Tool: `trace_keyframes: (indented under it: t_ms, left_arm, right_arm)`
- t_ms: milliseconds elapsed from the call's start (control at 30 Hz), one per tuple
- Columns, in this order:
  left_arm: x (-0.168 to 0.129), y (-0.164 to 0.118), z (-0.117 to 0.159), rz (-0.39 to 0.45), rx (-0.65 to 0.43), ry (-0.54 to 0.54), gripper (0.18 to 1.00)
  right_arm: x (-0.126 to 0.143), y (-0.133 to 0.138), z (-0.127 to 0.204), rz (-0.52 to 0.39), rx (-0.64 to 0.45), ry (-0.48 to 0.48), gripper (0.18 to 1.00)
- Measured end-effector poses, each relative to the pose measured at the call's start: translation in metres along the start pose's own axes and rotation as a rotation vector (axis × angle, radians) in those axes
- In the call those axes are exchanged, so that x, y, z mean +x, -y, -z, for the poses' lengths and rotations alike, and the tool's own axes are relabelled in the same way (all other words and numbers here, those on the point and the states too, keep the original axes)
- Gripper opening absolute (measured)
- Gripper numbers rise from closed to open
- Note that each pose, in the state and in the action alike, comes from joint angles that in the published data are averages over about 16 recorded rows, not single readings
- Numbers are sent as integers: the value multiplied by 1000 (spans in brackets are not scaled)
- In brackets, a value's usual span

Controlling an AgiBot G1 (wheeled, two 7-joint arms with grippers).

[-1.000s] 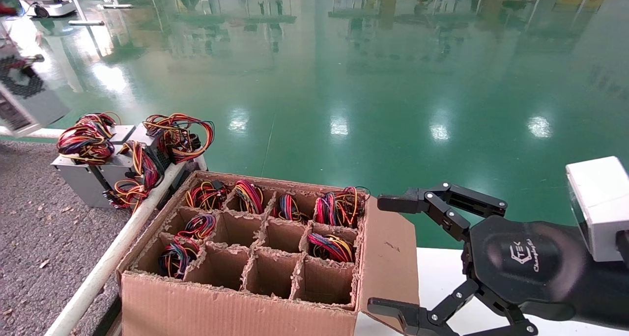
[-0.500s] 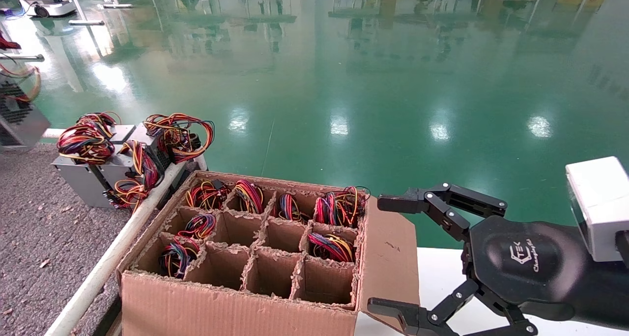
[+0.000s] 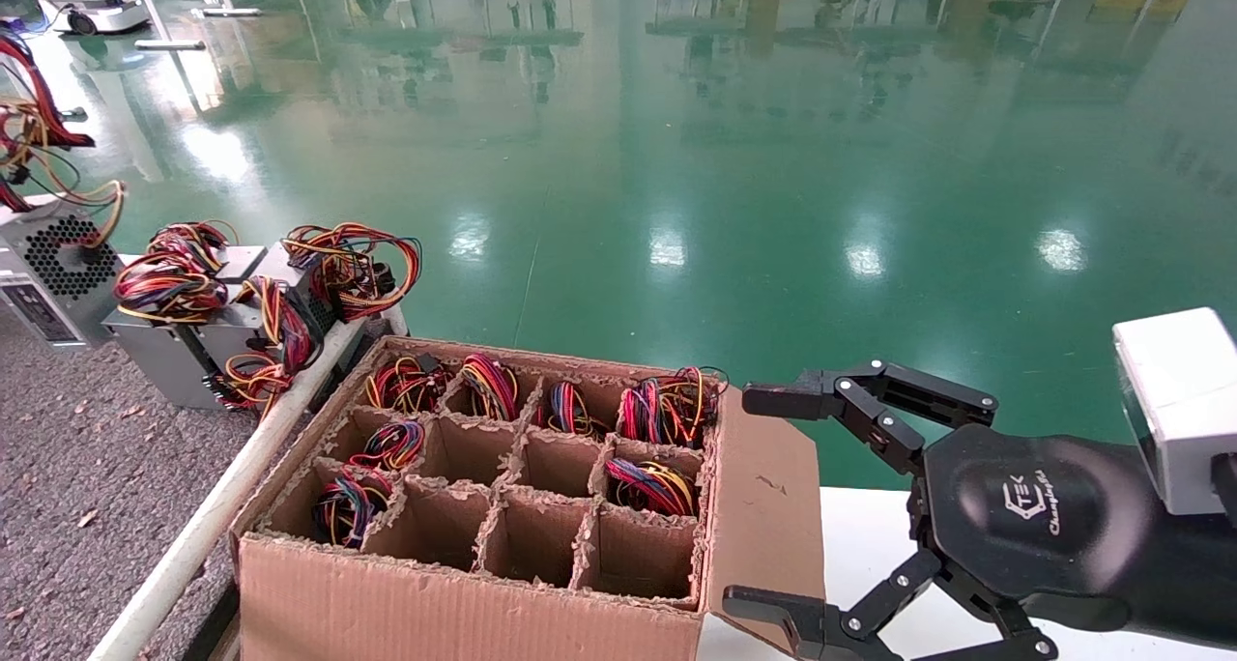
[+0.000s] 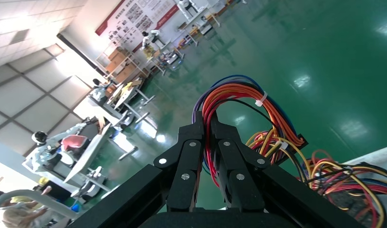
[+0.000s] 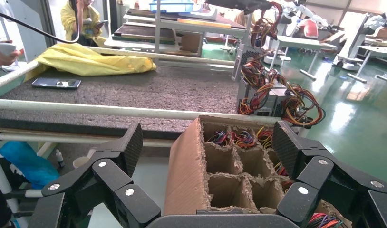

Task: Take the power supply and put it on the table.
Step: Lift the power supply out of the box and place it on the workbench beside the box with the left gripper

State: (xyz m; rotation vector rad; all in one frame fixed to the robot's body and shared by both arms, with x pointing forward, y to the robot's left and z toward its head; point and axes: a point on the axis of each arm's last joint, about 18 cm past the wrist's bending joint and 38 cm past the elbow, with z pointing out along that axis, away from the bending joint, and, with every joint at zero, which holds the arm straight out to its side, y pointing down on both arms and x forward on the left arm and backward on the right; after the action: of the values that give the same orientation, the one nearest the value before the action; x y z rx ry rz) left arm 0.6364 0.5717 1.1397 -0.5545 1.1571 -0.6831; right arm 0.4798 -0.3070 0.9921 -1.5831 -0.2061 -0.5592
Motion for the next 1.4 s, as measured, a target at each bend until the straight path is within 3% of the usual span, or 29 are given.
trace_keyframes:
  t_ms: [467,933,1400]
  left_arm:
    - [37,-13,-1,2,6,-116,197]
    - [71,-15,11,-9,81,-280,197]
    - [66,-30,20,-8,73,-258,197]
  right_arm:
    - [0,0,0,0,0,0,1000]
    - [0,0,0,0,0,0,1000]
    - [0,0,0,0,0,0,1000]
